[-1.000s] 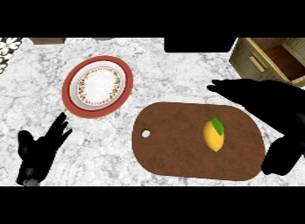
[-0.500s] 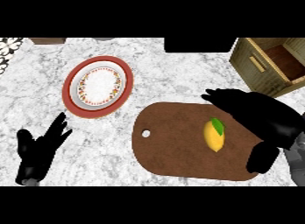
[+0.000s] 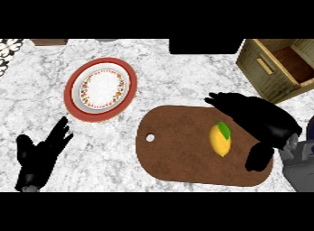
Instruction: Pick the lemon from the cutting board and place it in the basket
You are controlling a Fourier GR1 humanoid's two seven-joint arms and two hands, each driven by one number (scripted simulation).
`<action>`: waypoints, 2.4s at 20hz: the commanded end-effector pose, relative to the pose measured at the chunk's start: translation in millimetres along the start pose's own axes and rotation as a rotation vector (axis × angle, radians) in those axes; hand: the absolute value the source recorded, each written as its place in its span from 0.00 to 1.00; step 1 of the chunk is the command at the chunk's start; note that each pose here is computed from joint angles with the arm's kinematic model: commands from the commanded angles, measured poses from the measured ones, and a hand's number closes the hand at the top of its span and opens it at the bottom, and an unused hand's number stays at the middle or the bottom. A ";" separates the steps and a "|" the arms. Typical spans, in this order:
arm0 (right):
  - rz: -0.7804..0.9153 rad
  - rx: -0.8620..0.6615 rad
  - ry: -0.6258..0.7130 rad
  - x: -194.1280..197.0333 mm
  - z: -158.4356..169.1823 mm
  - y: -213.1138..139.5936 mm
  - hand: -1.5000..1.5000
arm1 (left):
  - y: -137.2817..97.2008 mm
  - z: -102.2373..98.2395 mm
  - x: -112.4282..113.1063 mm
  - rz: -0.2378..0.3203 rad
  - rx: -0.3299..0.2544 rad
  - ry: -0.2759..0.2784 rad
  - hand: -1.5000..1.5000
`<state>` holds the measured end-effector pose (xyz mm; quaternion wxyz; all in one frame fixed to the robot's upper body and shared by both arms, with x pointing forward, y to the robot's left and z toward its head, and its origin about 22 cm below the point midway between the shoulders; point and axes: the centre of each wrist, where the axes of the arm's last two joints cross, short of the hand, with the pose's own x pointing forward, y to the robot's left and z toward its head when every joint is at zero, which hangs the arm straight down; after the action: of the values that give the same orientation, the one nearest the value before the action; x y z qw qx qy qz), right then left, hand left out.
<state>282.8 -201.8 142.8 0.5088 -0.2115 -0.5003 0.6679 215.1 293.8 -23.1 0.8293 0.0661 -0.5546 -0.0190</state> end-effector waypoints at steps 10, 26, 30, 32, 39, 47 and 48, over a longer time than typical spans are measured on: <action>0.071 0.103 0.077 -3.5 -30.2 49.9 0.00 | -14.7 2.6 -20.5 -0.011 0.022 0.153 0.50; 0.050 0.085 0.067 -10.4 -45.1 59.3 0.00 | -3.8 9.5 -42.9 -0.018 0.012 0.155 0.50; 0.148 0.072 -0.003 -12.8 -45.9 60.1 1.00 | -5.5 -3.2 -20.1 -0.001 0.018 0.142 0.50; 0.180 0.025 -0.017 3.2 -57.4 61.2 1.00 | -16.3 8.8 -35.7 -0.011 0.005 0.160 0.50; 0.227 0.013 -0.030 -13.8 -54.8 74.0 1.00 | 0.6 6.6 -34.7 -0.015 0.011 0.158 0.50; 0.190 -0.031 0.005 -15.6 35.8 65.7 1.00 | -5.8 14.4 -29.7 0.006 0.033 0.175 0.50; 0.187 -0.081 -0.012 -10.4 38.2 64.5 1.00 | -2.9 16.8 -34.5 -0.003 0.042 0.163 0.50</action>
<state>250.7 -220.6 85.6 0.4379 -0.2627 -0.4889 0.7072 205.3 297.7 -24.7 0.8328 0.0833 -0.5472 -0.0061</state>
